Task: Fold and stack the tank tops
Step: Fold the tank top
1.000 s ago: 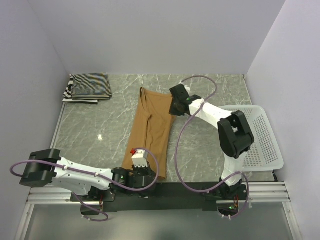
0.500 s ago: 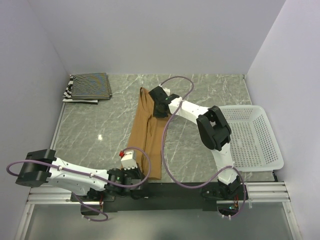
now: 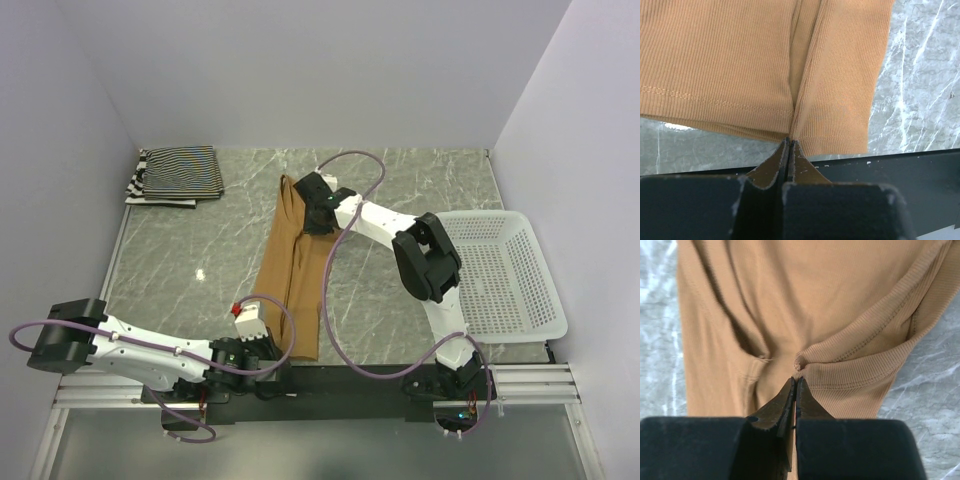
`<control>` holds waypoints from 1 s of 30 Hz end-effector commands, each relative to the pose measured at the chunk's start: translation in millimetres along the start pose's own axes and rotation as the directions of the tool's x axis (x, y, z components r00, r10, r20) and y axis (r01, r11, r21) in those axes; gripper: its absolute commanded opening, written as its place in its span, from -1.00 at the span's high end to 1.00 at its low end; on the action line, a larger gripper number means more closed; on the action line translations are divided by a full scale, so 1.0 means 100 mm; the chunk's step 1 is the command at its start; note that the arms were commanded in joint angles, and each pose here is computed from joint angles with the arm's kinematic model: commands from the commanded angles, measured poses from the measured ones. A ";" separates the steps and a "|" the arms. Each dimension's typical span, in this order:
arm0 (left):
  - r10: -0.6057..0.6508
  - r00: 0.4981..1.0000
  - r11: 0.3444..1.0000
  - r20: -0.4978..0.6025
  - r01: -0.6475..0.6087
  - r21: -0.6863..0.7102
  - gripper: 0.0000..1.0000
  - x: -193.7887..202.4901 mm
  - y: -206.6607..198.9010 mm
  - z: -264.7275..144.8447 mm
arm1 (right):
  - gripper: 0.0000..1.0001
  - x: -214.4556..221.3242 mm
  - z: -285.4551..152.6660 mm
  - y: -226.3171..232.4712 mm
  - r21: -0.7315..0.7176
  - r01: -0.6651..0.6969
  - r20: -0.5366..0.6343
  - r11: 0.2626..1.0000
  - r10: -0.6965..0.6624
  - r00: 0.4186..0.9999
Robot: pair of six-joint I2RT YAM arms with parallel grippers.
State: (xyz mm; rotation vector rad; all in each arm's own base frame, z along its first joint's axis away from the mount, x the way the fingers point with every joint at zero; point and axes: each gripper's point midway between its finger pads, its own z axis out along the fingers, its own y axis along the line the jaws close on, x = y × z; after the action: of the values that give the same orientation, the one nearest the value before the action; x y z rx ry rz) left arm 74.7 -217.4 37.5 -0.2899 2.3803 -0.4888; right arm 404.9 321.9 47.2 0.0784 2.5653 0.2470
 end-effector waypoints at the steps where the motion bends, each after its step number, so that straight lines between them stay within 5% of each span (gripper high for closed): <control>1: -0.010 1.000 1.000 -0.009 0.010 0.000 0.99 0.00 0.01 -0.05 | 1.00 -0.27 -0.13 0.22 -0.041 -0.013 0.085 0.999 0.016 0.996; 22: 0.006 1.000 1.000 -0.010 -0.005 0.012 0.95 -0.04 0.04 -0.10 | 0.98 -0.09 0.10 0.20 0.015 0.032 0.049 0.999 -0.032 0.998; 24: 0.012 1.000 1.000 -0.004 -0.011 0.013 0.83 -0.06 0.03 -0.10 | 0.84 -0.12 0.06 0.19 0.020 0.034 0.051 0.999 -0.035 0.998; 28: 0.010 1.000 1.000 0.011 -0.011 0.017 0.40 -0.12 0.00 -0.14 | 0.22 -0.21 -0.09 0.27 -0.032 0.035 0.079 0.999 -0.033 0.996; 30: -0.006 1.000 0.999 0.020 0.005 0.041 0.31 -0.18 -0.05 -0.19 | 0.14 -0.28 -0.23 0.30 -0.056 0.035 0.103 0.998 -0.029 0.994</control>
State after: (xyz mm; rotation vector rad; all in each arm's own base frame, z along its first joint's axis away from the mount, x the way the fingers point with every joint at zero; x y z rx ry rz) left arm 73.6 -206.6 44.0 -0.2807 2.3828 -0.4841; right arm 406.9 343.7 34.4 0.0124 2.5632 0.2273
